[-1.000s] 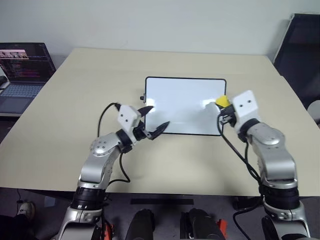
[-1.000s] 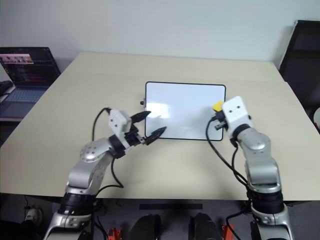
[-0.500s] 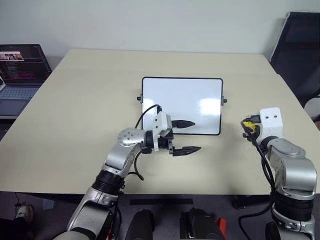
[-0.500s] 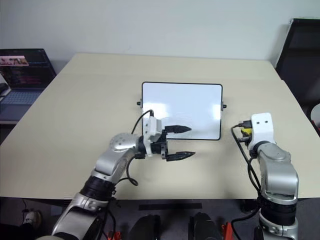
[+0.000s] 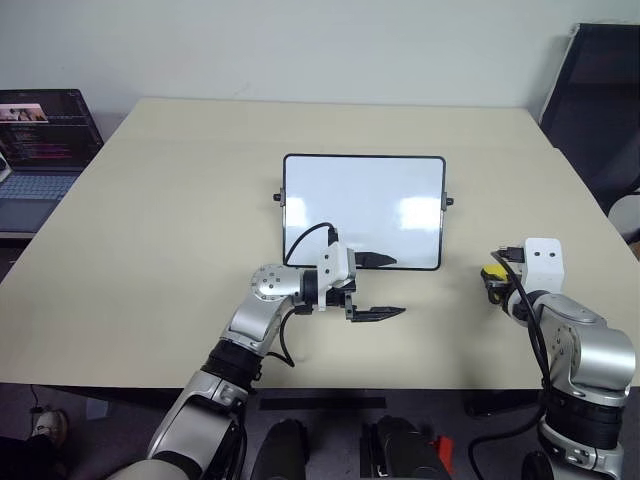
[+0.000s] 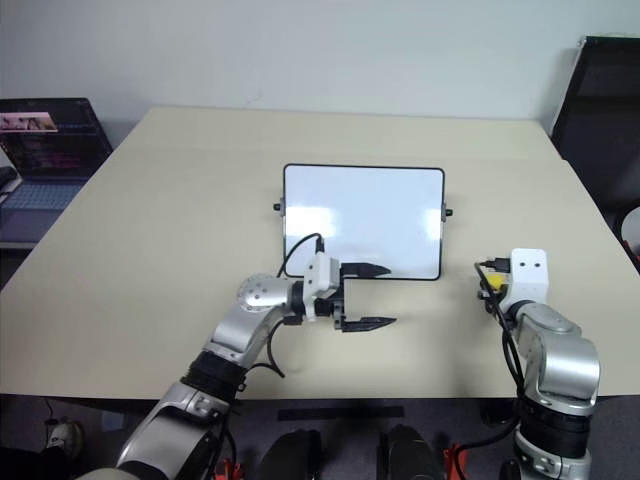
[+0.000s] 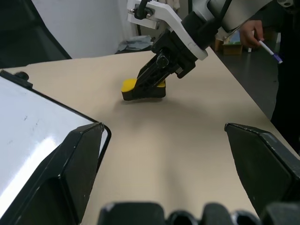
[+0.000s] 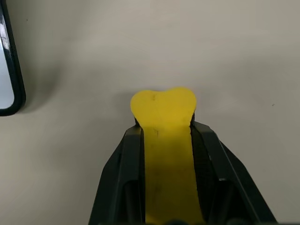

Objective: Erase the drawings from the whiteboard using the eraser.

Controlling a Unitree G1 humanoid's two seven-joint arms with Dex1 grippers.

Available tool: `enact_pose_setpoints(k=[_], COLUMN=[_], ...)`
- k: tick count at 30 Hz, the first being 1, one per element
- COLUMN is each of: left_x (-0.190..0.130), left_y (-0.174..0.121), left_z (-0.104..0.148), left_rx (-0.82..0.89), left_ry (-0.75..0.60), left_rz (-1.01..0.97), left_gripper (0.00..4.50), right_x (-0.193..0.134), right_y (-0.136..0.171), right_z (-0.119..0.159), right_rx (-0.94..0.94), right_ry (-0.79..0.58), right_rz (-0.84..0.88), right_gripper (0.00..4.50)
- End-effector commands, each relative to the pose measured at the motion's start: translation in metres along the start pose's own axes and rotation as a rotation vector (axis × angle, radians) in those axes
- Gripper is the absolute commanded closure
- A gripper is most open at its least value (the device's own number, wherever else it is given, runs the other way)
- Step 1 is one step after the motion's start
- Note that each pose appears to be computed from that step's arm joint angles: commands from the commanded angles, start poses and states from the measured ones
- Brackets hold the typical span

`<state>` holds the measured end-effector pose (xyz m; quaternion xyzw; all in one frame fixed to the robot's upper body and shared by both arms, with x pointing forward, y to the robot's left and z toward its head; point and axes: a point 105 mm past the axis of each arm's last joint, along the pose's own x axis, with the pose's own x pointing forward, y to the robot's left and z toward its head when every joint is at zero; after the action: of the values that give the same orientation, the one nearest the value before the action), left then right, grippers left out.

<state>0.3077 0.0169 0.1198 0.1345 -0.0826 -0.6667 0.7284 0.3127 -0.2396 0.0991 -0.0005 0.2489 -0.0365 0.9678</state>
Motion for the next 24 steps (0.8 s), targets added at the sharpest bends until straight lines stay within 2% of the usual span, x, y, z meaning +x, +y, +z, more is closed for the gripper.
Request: enact_pose_setpoints(k=[1,8,9,13,17,21,24], left_x=[-0.001,-0.003,-0.003,-0.004,-0.004,-0.005,-0.009], left_y=[0.002,0.002,0.002,0.002,0.003,0.004,0.010], left_z=[0.011,0.011,0.011,0.011,0.011,0.011,0.017], left_rx=[0.056,0.061,0.061,0.061,0.060,0.063,0.070], left_ry=[-0.022,-0.019,-0.019,-0.017,-0.016,-0.015,-0.019], left_rz=[0.006,0.011,0.011,0.009,0.008,0.005,0.032], left_gripper=[0.00,0.00,0.00,0.00,0.00,0.00,0.00], right_x=[-0.001,0.002,0.003,0.003,0.002,0.000,-0.005], right_y=[0.001,0.001,0.001,0.001,0.000,-0.003,-0.007], right_z=[0.005,0.003,0.003,0.002,0.003,0.009,0.027], right_rx=[-0.007,-0.001,0.000,0.006,0.012,0.025,0.037], right_ry=[-0.021,-0.008,-0.007,-0.006,-0.009,-0.032,-0.093], right_rz=[0.005,0.011,0.011,0.008,0.000,-0.022,-0.068], right_gripper=[3.52,3.52,2.81,1.59,0.14,0.06,0.06])
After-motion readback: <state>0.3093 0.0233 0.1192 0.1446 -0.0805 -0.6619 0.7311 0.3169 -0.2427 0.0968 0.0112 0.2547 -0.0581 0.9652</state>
